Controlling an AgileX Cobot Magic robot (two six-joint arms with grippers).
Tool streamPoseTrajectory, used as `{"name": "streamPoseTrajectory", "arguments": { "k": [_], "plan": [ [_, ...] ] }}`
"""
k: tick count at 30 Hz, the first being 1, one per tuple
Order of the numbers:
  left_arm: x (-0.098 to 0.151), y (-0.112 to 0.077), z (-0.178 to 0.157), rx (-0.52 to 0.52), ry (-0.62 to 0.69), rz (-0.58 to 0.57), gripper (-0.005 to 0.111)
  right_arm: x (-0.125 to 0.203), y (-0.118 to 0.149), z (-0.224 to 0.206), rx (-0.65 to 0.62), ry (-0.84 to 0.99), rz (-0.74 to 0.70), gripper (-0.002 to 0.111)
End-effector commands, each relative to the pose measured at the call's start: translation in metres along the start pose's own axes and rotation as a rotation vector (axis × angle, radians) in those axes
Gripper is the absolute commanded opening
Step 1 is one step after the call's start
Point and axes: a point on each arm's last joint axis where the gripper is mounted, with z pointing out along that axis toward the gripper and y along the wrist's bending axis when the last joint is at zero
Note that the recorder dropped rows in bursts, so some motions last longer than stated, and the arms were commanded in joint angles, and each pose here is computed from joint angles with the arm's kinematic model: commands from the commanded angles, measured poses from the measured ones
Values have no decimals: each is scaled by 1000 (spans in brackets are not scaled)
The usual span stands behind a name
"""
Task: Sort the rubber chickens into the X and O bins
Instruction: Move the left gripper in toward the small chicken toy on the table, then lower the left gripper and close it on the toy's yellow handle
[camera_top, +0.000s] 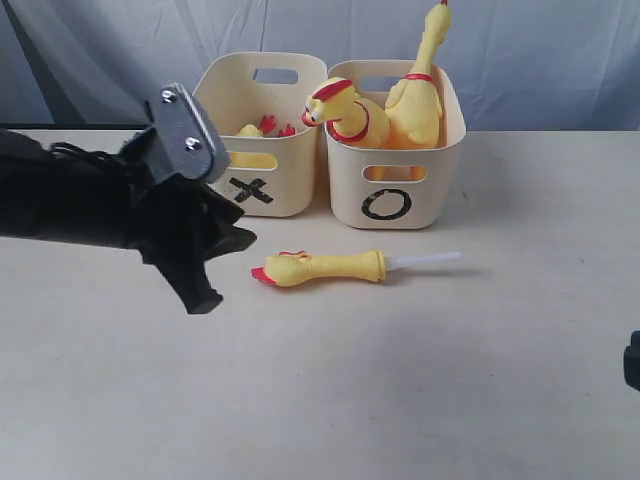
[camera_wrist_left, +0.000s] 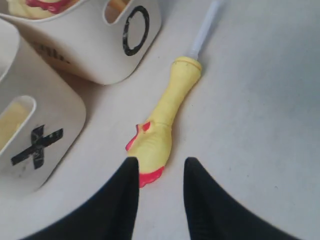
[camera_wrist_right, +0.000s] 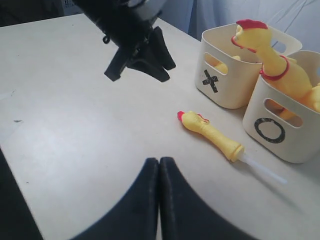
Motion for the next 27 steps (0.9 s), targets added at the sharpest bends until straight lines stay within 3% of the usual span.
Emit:
{"name": "streamPoseTrajectory", "arguments": {
  "k": [1,5,13,27],
  "plan": [
    [-8,-9,37,0,44,86,30,1,1,0,0,4,-6,-1],
    [-10,-17,61,5,71,134,33,2,1,0,-2,5,-6,-1],
    [-12,-28,102,-105,124,177,62,2,1,0,0,11,-9,-1],
    [-16,-25,157,-78,138,163,64,2,1,0,0,10,21,-1]
  ]
}}
